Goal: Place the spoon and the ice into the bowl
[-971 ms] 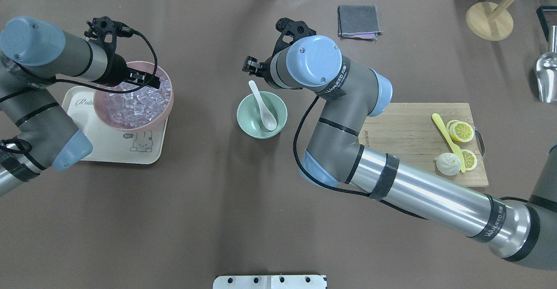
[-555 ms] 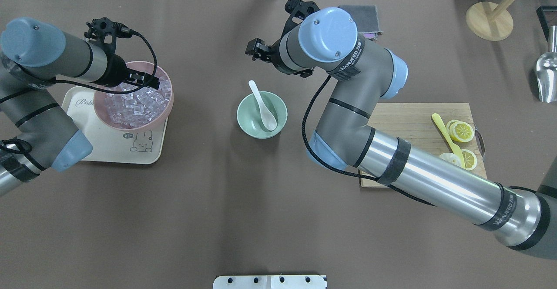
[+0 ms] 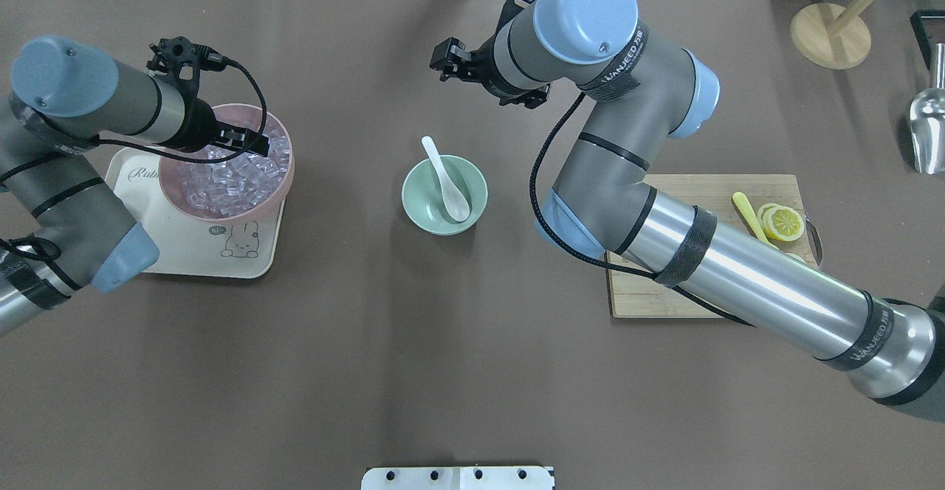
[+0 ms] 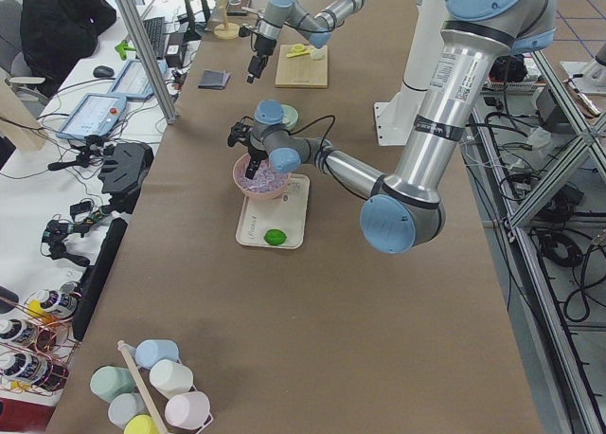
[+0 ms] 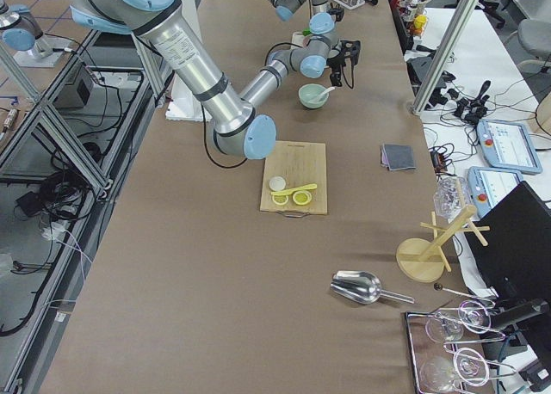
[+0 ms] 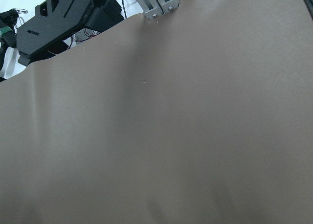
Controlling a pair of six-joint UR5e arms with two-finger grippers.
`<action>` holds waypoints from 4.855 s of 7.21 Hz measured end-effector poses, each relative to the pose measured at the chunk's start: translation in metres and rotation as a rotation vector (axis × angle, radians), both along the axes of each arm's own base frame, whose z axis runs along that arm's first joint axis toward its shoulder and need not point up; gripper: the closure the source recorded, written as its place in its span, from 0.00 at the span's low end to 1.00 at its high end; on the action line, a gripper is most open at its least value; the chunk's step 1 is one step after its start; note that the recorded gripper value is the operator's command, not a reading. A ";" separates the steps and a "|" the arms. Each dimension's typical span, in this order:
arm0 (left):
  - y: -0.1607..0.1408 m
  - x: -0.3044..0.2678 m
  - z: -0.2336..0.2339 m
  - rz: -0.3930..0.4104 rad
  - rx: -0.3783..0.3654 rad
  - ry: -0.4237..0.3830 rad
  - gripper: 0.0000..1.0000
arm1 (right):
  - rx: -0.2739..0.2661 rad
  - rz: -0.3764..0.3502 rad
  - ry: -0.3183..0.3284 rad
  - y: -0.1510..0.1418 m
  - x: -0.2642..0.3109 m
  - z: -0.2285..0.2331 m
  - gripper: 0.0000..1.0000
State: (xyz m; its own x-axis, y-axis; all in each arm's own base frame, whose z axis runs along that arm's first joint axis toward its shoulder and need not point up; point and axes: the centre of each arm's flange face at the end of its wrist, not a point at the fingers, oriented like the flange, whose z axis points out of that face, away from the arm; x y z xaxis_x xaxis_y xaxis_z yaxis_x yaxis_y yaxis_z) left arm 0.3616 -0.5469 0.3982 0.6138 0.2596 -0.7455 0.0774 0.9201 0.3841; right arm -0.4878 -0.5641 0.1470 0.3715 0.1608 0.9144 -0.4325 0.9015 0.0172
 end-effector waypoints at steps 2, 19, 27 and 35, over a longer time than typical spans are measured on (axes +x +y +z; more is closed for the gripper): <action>0.002 0.005 0.000 0.004 0.000 -0.001 0.16 | -0.006 -0.016 -0.008 -0.006 0.010 0.000 0.00; 0.018 -0.025 -0.093 -0.030 0.024 0.166 1.00 | -0.008 -0.028 -0.017 0.002 0.028 0.015 0.00; 0.062 0.183 -0.212 -0.149 -0.062 0.269 1.00 | -0.007 -0.036 -0.001 -0.003 0.051 0.035 0.00; 0.091 0.062 -0.256 -0.146 0.038 0.070 0.02 | -0.019 -0.094 0.106 -0.009 0.123 0.060 0.00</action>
State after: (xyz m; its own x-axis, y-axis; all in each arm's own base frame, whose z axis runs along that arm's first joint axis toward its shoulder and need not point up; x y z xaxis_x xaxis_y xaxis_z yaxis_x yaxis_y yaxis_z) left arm 0.4232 -0.4558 0.1425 0.5943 0.1999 -0.7790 0.2373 0.8819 0.4074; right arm -0.3646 -0.5729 0.2068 0.4797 0.1378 0.8665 -0.3426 0.9386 0.0404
